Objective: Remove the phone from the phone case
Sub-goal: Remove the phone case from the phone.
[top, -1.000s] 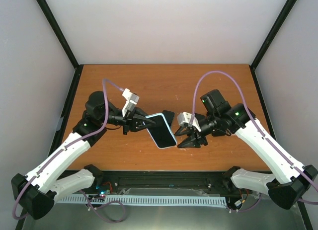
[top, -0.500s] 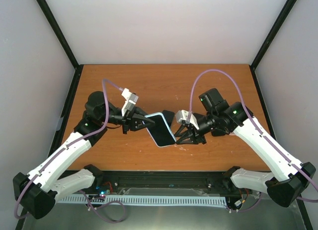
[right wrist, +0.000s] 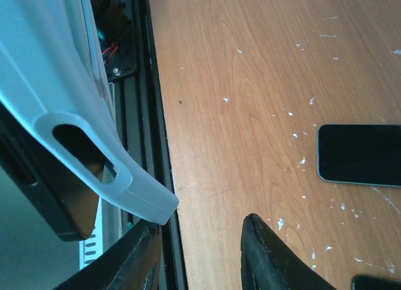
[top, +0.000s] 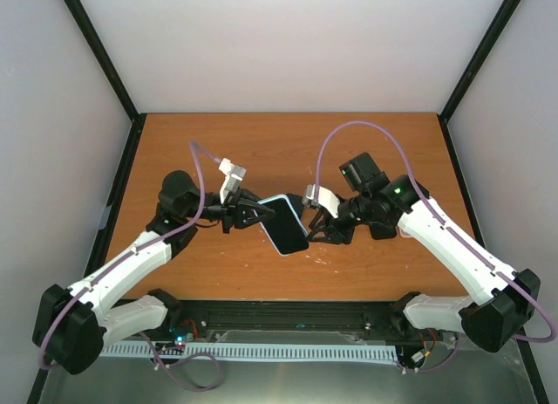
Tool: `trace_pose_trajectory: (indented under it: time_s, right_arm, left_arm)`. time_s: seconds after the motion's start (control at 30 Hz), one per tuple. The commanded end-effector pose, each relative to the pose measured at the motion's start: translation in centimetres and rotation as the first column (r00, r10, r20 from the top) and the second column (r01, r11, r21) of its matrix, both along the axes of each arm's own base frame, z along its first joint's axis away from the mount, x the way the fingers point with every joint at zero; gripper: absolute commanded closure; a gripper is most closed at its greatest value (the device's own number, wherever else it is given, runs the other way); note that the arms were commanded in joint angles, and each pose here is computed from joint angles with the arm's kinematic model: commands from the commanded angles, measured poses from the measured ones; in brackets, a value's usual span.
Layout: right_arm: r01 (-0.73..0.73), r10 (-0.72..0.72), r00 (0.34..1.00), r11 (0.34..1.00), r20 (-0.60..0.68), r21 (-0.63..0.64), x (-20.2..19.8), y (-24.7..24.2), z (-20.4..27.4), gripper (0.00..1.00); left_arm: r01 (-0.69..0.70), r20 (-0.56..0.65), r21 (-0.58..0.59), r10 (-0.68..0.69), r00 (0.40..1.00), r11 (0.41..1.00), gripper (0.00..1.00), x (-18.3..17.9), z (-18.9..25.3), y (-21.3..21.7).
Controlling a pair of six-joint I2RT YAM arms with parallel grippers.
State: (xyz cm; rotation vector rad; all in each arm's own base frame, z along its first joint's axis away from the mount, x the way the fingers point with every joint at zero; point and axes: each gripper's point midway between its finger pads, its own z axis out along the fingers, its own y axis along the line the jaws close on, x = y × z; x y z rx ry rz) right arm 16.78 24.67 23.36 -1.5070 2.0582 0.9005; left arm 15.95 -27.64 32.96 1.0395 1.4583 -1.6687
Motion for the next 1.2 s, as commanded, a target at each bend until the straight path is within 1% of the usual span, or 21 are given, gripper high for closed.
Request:
trace_pose_trajectory:
  time_s: [0.0,0.13,0.27,0.37,0.5,0.53,0.63,0.67,0.73,0.83,0.97,1.0,1.07,1.17]
  right_arm:
    - [-0.04,0.025,0.994,0.991,0.11,0.13,1.8,2.0,3.1,0.62]
    - [-0.22,0.209,0.975,0.933,0.072,0.283,-2.6,2.4,5.8,0.52]
    - [-0.282,0.28,0.958,0.892,0.059,0.353,-4.6,2.3,7.3,0.5]
    - [-0.248,0.242,0.968,0.912,0.06,0.327,-3.6,2.5,7.0,0.5]
    - [-0.211,0.213,0.977,0.925,0.028,0.317,-2.6,3.0,6.5,0.53]
    - [-0.209,0.216,0.976,0.923,0.015,0.322,-2.5,3.2,6.5,0.55]
    - [-0.166,0.179,0.984,0.934,-0.015,0.316,-1.4,3.7,6.0,0.66]
    - [-0.161,0.175,0.984,0.936,-0.017,0.313,-1.2,3.9,5.9,0.68]
    - [-0.152,0.167,0.986,0.939,-0.022,0.307,-0.7,4.1,5.5,0.7]
    - [-0.167,0.194,0.98,0.929,-0.05,0.33,-0.9,4.4,5.6,0.67]
    - [-0.244,0.31,0.946,0.878,-0.098,0.413,-3.1,4.3,7.1,0.48]
    - [-0.261,0.333,0.937,0.867,-0.104,0.426,-3.7,4.1,7.3,0.46]
    - [-0.276,0.343,0.935,0.859,-0.086,0.431,-4.0,3.9,7.5,0.47]
    - [-0.241,0.286,0.956,0.893,-0.066,0.379,-3.1,3.9,6.3,0.57]
  left_arm:
    - [0.145,0.075,-0.036,-0.142,0.987,0.989,1.0,-3.5,2.9,0.3]
    - [0.096,0.057,-0.017,-0.095,0.994,0.995,1.0,-2.5,2.4,-0.1]
    - [0.073,0.053,-0.011,-0.072,0.996,0.997,1.0,-2.0,2.1,-0.3]
    - [0.077,0.05,-0.013,-0.077,0.996,0.997,1.0,-1.9,2.0,-0.3]
    - [0.062,0.041,-0.011,-0.061,0.997,0.998,1.0,-1.5,1.7,-0.5]
    - [0.062,0.04,-0.01,-0.061,0.997,0.998,1.0,-1.5,1.6,-0.5]
    - [0.072,0.045,-0.021,-0.071,0.997,0.997,1.0,-1.5,1.5,-0.6]
    - [0.075,0.043,-0.026,-0.074,0.996,0.997,1.0,-1.6,1.4,-0.6]
    - [0.083,0.032,-0.03,-0.082,0.996,0.996,1.0,-1.7,1.1,-0.7]
    - [0.075,0.024,-0.038,-0.074,0.997,0.996,1.0,-1.6,0.9,-0.9]
    - [0.002,0.022,-0.032,-0.001,1.0,0.999,1.0,-0.5,0.6,-1.0]
    - [-0.015,0.024,-0.03,0.016,1.0,0.999,0.99,-0.3,0.5,-1.0]
    - [-0.024,0.026,-0.025,0.025,0.999,0.999,1.0,-0.2,0.5,-1.0]
    - [-0.036,0.027,-0.017,0.037,0.999,0.999,1.0,0.1,0.4,-1.0]
